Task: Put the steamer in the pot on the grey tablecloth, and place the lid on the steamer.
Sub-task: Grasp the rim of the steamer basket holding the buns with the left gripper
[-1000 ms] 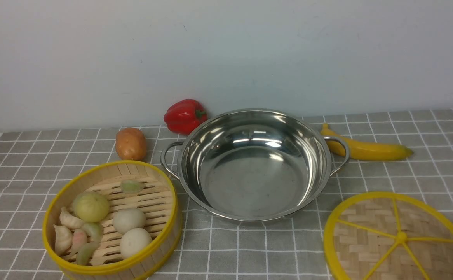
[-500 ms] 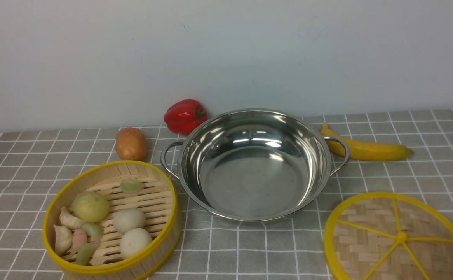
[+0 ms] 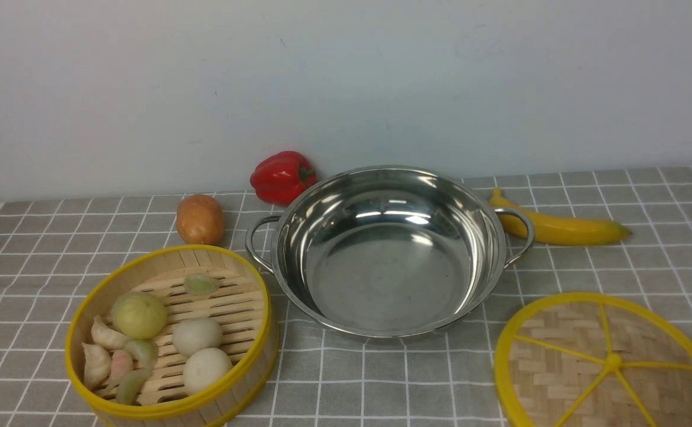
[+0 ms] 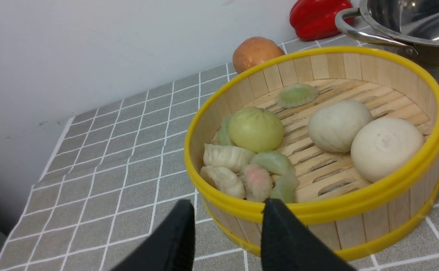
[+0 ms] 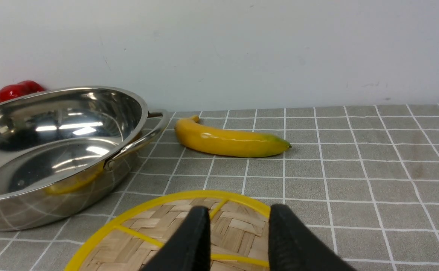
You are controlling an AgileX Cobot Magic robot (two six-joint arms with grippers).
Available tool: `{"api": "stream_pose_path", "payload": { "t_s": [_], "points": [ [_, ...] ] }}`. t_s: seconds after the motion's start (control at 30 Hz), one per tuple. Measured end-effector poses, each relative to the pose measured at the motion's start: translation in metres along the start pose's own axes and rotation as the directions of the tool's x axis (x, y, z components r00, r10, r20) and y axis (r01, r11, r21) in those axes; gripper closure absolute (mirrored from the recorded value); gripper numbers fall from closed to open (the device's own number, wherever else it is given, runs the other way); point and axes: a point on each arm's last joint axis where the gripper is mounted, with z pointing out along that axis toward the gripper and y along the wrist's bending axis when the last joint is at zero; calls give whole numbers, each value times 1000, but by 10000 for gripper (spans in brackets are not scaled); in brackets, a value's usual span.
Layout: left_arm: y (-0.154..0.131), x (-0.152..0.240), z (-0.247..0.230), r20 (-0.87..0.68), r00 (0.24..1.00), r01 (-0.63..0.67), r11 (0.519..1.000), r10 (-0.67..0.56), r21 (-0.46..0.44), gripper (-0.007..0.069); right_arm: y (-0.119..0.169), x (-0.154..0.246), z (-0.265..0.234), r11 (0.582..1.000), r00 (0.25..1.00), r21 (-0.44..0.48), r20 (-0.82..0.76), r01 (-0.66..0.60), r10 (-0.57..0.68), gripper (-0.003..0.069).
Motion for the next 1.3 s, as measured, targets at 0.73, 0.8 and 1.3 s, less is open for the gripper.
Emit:
{"api": "stream_pose_path", "payload": {
  "t_s": [0.73,0.8,1.3],
  "points": [
    [-16,-17,-3,-49,530,828,504,-847,247,382,6,-4,0,792,795,-82,-7,-605,607,419],
    [-15,-17,-3,-44,529,828,504,-847,248,382,7,-5,0,753,756,-92,-6,-652,654,419],
    [23,-61,-23,389,374,797,507,-842,329,382,-5,-54,-14,422,355,-331,245,-844,902,419]
  ]
}}
